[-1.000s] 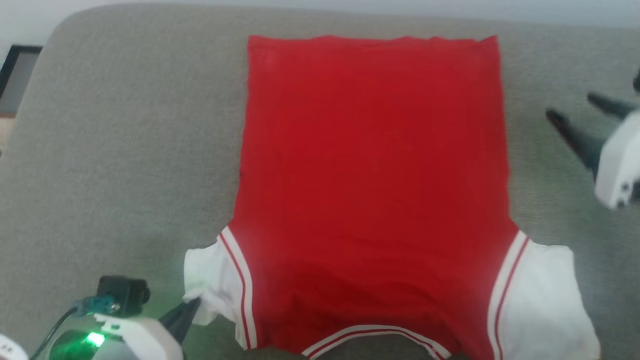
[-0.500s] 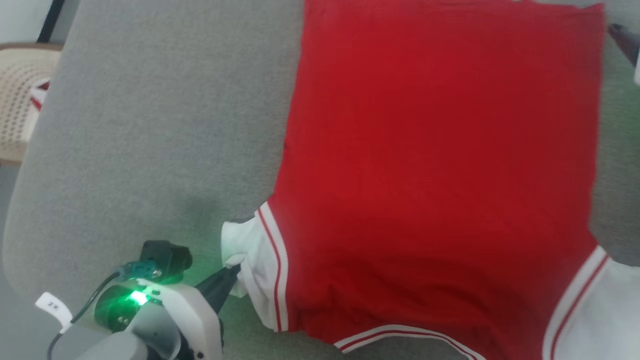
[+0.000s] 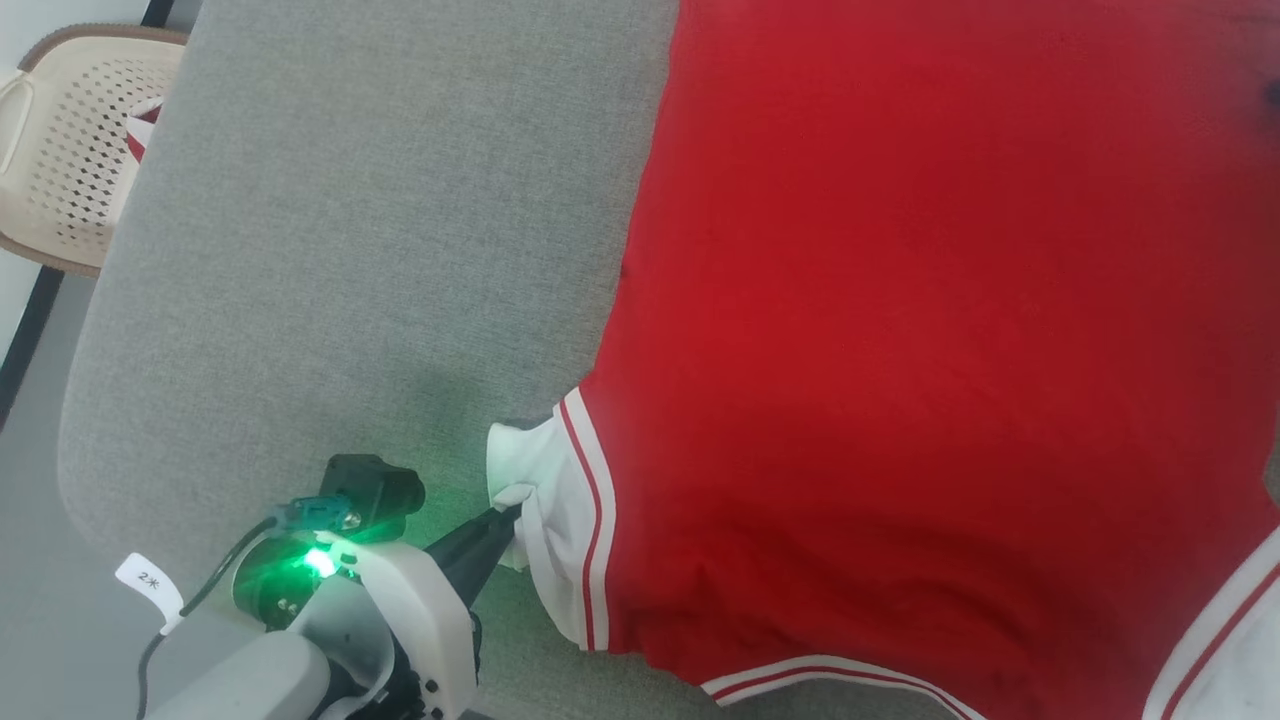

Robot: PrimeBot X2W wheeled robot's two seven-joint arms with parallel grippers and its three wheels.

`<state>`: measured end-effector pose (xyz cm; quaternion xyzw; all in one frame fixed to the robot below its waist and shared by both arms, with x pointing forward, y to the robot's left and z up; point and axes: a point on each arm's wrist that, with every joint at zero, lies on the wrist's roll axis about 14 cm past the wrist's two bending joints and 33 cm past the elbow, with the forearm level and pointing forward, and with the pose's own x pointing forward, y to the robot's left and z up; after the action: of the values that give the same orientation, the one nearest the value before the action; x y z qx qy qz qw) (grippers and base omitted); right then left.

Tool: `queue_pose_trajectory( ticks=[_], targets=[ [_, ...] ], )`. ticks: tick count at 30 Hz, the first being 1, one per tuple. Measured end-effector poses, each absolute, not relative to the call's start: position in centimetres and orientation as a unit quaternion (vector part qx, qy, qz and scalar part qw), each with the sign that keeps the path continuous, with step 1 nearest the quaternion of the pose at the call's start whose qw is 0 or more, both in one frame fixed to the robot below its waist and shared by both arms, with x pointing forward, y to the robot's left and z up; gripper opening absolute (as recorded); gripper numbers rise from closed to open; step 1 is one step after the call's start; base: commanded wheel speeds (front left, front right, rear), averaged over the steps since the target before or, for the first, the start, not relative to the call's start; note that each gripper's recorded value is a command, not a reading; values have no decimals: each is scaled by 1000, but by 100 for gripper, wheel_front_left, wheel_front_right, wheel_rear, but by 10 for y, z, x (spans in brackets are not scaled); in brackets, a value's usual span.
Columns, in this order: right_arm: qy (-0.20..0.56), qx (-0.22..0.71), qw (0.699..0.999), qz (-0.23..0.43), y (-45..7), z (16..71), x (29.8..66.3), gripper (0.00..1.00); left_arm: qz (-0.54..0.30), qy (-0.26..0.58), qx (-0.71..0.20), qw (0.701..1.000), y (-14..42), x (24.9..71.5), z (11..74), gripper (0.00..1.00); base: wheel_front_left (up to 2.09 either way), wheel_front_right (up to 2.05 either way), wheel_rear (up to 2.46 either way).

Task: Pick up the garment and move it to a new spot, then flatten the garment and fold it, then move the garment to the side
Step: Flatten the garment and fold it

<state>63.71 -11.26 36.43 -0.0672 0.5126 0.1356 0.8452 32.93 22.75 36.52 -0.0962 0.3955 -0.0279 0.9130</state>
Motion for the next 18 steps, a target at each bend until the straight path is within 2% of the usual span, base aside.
queue_pose_trajectory(
  ticks=[9,18],
  targets=[
    [483,-103,856,157,-116,381,622,0,-27,386,-91,917,233,336,368,0,0,0,0],
    [458,-118,856,210,-130,395,573,0,-43,376,-76,923,232,346,376,0,0,0,0]
  ],
)
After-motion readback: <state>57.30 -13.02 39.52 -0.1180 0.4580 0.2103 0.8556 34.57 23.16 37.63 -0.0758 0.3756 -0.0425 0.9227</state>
